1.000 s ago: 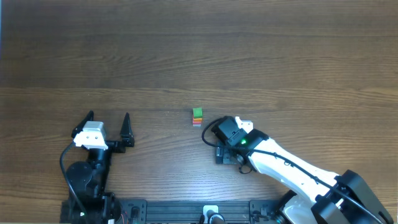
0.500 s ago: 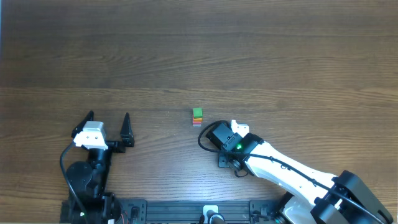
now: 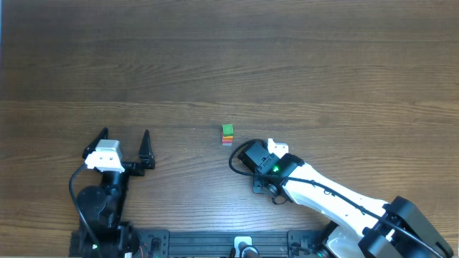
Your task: Stack Cubes
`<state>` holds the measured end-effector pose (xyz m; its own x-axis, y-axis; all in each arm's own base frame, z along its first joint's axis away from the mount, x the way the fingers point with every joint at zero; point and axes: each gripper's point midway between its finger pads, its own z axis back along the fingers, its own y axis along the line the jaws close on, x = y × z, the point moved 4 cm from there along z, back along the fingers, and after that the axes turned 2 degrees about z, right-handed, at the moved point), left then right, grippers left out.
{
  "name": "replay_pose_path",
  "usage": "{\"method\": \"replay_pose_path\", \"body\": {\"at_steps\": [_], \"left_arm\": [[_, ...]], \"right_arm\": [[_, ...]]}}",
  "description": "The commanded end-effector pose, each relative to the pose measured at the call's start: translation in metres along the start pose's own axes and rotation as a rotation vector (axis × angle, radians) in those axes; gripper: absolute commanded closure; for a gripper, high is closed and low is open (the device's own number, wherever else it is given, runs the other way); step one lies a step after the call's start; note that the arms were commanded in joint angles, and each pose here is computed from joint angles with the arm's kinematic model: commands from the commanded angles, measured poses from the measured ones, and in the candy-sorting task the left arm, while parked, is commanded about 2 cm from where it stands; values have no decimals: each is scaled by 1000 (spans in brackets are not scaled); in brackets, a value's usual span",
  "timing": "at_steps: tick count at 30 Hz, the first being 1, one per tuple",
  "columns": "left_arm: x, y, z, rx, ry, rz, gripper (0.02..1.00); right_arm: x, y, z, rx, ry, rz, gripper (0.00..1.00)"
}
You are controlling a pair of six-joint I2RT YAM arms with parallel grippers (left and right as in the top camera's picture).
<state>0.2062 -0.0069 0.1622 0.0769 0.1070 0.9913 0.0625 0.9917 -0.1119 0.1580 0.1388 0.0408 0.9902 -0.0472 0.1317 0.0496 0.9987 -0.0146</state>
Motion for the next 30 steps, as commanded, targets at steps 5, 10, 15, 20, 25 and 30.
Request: {"method": "replay_pose_path", "body": {"at_steps": [5, 10, 15, 20, 25, 30], "left_arm": [[-1, 0, 0, -8, -1, -10, 18], [-1, 0, 0, -8, -1, -10, 18], [-1, 0, 0, -8, -1, -10, 18], [-1, 0, 0, -8, -1, -10, 18], [-1, 0, 0, -8, -1, -10, 18], [-1, 0, 0, -8, -1, -10, 18]], "right_arm": [[2, -1, 1, -6, -28, -4, 831], [8, 0, 3, -7, -53, -7, 958], [32, 13, 26, 23, -102, 36, 989], [75, 29, 69, 42, -163, 89, 989], [114, 46, 99, 38, -159, 122, 991], [146, 75, 118, 50, -135, 172, 991]]}}
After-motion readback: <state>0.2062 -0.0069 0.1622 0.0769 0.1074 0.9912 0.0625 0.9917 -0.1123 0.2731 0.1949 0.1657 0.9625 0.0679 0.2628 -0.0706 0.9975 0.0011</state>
